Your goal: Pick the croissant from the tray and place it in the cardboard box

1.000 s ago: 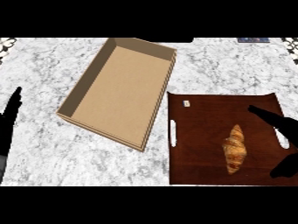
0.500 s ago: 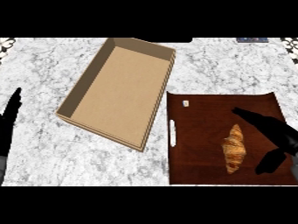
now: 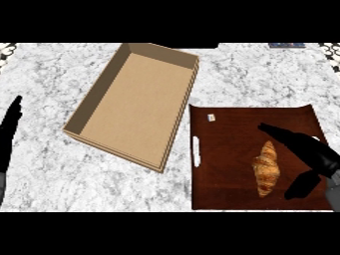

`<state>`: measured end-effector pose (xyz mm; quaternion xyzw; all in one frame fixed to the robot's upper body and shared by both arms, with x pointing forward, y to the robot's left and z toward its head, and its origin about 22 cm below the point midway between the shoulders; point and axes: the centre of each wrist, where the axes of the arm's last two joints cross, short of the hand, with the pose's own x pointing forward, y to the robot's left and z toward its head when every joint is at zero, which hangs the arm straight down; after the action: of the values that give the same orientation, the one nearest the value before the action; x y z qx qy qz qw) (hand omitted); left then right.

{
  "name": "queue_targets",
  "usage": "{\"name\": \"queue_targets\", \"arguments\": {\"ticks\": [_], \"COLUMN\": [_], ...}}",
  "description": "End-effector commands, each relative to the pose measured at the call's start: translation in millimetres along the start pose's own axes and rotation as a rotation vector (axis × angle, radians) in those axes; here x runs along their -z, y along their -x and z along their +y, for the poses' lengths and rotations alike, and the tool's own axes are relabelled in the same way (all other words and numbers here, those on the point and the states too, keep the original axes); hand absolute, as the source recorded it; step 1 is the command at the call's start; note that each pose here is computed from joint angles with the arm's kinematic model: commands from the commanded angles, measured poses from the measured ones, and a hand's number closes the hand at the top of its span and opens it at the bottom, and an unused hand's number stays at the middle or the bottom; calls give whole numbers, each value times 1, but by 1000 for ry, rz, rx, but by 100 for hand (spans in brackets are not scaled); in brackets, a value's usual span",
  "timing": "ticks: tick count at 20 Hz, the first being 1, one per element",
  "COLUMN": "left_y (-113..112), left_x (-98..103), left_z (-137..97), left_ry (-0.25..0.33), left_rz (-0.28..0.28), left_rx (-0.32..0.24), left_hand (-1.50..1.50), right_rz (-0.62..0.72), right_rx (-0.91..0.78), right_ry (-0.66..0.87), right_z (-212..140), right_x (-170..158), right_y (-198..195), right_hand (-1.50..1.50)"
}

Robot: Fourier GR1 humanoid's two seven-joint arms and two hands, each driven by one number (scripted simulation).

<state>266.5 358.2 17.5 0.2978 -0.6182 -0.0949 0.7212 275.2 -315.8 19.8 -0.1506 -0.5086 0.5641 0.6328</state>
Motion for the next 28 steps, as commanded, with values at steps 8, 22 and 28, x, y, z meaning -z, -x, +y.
{"name": "queue_targets", "arguments": {"ticks": [8,22,28], "left_y": [10,0,-5], "left_x": [-12,-8,4], "left_z": [14,21,-1], "left_ry": [-4,14,14], "left_rz": [0,-5,10], "left_rx": [2,-10,-8], "left_hand": [0,0,0], "right_rz": [-94,88,52], "right_rx": [-6,-36,-164], "right_ry": [-8,-45,162], "right_z": [3,29,30], "right_x": [-21,35,34], "right_y": [-34,-37,-19], "right_hand": [-150,150,150]}}
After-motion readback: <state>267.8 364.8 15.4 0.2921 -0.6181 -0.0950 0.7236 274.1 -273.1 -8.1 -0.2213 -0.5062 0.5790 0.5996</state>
